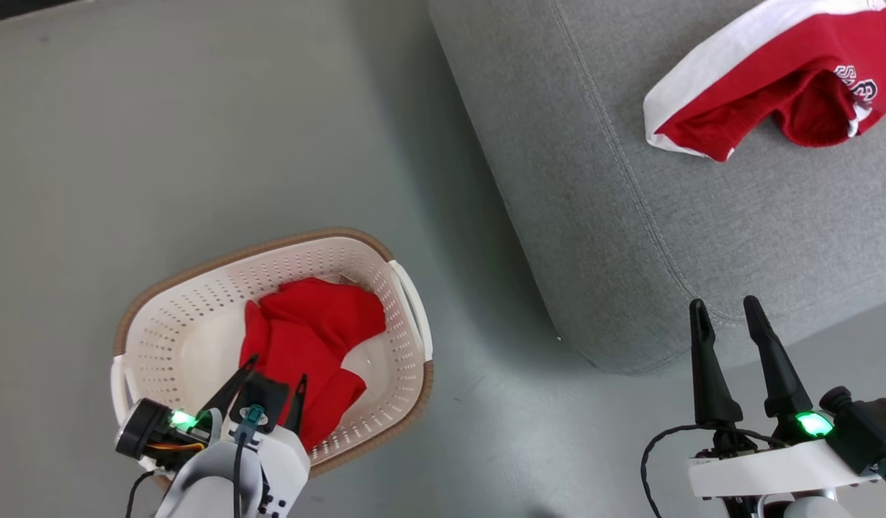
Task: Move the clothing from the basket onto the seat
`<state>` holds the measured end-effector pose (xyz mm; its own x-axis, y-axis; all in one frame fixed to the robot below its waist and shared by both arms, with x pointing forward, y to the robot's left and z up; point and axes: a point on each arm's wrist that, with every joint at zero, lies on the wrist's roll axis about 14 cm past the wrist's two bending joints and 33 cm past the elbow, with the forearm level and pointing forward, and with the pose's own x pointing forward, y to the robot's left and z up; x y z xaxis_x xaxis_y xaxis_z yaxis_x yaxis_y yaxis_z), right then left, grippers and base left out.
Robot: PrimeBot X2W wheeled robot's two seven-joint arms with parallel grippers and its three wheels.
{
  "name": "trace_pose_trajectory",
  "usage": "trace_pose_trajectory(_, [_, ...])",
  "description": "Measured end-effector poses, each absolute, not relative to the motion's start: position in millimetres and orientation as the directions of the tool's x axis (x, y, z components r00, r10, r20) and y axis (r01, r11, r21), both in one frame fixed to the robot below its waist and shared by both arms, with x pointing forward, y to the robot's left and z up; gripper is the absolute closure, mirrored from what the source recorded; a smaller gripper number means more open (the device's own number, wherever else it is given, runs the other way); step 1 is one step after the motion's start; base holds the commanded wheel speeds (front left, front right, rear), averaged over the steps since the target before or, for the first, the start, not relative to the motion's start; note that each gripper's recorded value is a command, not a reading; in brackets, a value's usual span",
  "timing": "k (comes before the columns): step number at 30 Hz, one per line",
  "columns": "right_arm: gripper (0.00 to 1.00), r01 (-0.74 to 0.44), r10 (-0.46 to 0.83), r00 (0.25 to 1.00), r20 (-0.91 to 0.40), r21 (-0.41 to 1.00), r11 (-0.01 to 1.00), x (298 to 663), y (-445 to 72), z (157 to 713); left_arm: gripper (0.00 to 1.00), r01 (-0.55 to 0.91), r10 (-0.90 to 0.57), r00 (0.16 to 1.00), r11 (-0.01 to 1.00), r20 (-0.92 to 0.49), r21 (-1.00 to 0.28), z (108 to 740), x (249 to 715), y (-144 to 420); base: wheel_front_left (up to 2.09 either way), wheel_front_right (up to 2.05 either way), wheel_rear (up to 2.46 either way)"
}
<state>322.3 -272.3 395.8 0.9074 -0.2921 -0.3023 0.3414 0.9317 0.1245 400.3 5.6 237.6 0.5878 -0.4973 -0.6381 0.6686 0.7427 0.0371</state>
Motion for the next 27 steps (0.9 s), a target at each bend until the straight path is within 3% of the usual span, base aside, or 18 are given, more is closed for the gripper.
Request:
trace_pose_trajectory(9, [0.00, 0.363, -0.320, 0.897, -0.304, 0.095, 0.927, 327, -282, 395, 0.00, 0.700, -0.487, 0.506, 0.714, -0.712, 0.009, 202, 390, 2, 0.00, 0.00, 0.00])
trace_pose_trajectory(27, [0.00, 0.374, -0.336, 0.881, -0.333, 0.055, 0.926, 338, -289, 385, 0.00, 0.674, -0.463, 0.467, 0.738, -0.753, -0.036, 154, 404, -16, 0.00, 0.00, 0.00])
